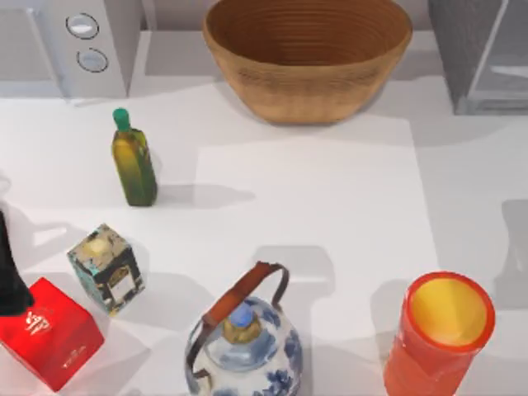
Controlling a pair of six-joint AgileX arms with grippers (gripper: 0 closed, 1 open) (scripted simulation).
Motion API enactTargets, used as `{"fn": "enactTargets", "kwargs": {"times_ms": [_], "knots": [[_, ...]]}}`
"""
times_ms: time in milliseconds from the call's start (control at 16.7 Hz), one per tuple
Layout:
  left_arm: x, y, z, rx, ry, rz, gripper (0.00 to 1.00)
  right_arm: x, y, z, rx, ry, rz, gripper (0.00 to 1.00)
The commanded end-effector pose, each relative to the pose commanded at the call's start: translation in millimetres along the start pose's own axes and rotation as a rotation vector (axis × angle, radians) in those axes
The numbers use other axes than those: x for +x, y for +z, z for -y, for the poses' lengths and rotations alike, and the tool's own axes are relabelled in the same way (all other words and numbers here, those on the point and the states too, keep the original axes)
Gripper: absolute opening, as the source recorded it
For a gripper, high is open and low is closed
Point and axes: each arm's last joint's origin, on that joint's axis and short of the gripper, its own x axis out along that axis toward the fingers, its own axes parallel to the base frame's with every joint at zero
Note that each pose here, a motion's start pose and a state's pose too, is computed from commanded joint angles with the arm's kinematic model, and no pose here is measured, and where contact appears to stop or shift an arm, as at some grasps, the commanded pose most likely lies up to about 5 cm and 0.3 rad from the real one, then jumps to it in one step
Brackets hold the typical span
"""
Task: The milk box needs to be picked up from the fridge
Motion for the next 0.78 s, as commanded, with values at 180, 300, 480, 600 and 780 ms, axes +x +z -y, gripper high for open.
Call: {"fn": "enactTargets", "kwargs": {"times_ms": [180,300,480,600,780], "knots": [[0,0,0,0.0,0.0,0.0,1.0,-2,-6,-1,0.0,0.001,-0.008,0.0],[0,0,0,0.0,0.0,0.0,1.0,-2,-6,-1,0.0,0.001,-0.008,0.0],[0,0,0,0.0,0.0,0.0,1.0,-1,-5,0,0.002,0.0,-0.008,0.0],[0,0,0,0.0,0.0,0.0,1.0,0,-3,-1,0.001,0.021,-0.003,0.0],[0,0,0,0.0,0.0,0.0,1.0,8,5,-3,-0.002,0.093,0.015,0.0]]}}
